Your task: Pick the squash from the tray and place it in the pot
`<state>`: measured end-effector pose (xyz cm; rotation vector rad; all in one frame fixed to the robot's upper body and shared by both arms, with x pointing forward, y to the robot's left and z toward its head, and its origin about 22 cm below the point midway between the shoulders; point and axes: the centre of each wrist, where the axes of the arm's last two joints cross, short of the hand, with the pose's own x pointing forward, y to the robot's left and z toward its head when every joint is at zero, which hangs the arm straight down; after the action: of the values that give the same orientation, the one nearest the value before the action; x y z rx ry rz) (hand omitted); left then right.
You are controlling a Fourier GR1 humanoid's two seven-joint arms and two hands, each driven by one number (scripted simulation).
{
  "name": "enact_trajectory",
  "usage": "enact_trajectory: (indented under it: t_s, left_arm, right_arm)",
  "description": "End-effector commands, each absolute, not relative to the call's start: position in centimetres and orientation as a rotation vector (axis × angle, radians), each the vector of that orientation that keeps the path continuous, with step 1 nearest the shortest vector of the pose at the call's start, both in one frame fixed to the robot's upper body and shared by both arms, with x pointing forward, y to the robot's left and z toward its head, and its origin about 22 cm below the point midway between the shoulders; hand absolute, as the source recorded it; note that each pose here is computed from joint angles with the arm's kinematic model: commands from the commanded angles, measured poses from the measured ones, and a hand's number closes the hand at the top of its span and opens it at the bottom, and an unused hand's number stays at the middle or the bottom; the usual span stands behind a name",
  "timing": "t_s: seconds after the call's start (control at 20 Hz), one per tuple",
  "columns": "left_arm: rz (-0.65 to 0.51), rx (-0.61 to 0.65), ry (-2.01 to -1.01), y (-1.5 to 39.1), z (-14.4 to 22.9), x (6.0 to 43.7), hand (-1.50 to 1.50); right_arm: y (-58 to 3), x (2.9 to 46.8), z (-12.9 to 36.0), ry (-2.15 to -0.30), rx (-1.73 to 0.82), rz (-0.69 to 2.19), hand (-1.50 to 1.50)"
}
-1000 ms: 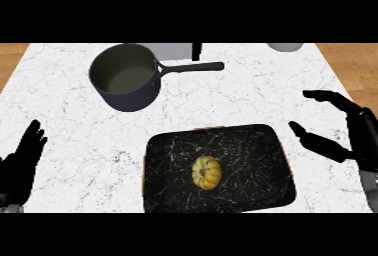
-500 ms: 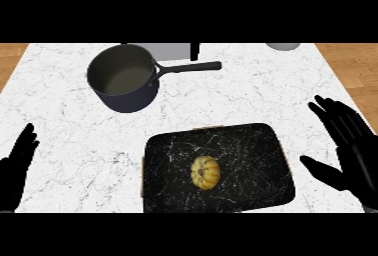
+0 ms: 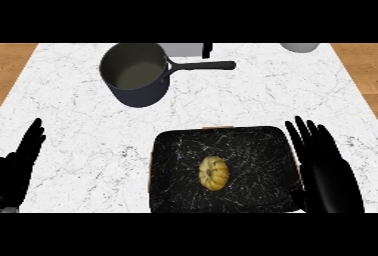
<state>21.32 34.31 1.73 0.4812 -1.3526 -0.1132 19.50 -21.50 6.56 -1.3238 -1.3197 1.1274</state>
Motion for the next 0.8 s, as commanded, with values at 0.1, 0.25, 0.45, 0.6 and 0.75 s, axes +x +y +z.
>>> enact_trajectory:
  t_s: [0.1, 0.25, 0.45, 0.6, 0.75]
  left_arm:
    - [-0.155, 0.438, -1.395, 33.4, 2.5, 22.3, 0.00]
    - [-0.154, 0.441, -1.389, 33.8, 2.8, 22.8, 0.00]
    - [-0.161, 0.424, -1.392, 32.6, 2.4, 23.1, 0.00]
    - [-0.164, 0.413, -1.392, 33.0, 2.3, 22.9, 0.00]
    - [-0.162, 0.448, -1.406, 33.3, 1.8, 23.6, 0.00]
  right_arm:
    - [-17.0, 18.7, 5.0, -0.887, -1.410, 1.216, -1.50]
    - [-13.1, 18.2, 4.6, -0.722, -1.379, 1.224, -1.50]
    - [-7.6, 18.8, 4.6, -0.610, -1.358, 1.210, -1.50]
    - [-4.5, 18.6, 4.8, -0.559, -1.344, 1.215, -1.50]
    - [-4.4, 19.8, 3.9, -0.489, -1.364, 1.241, -1.50]
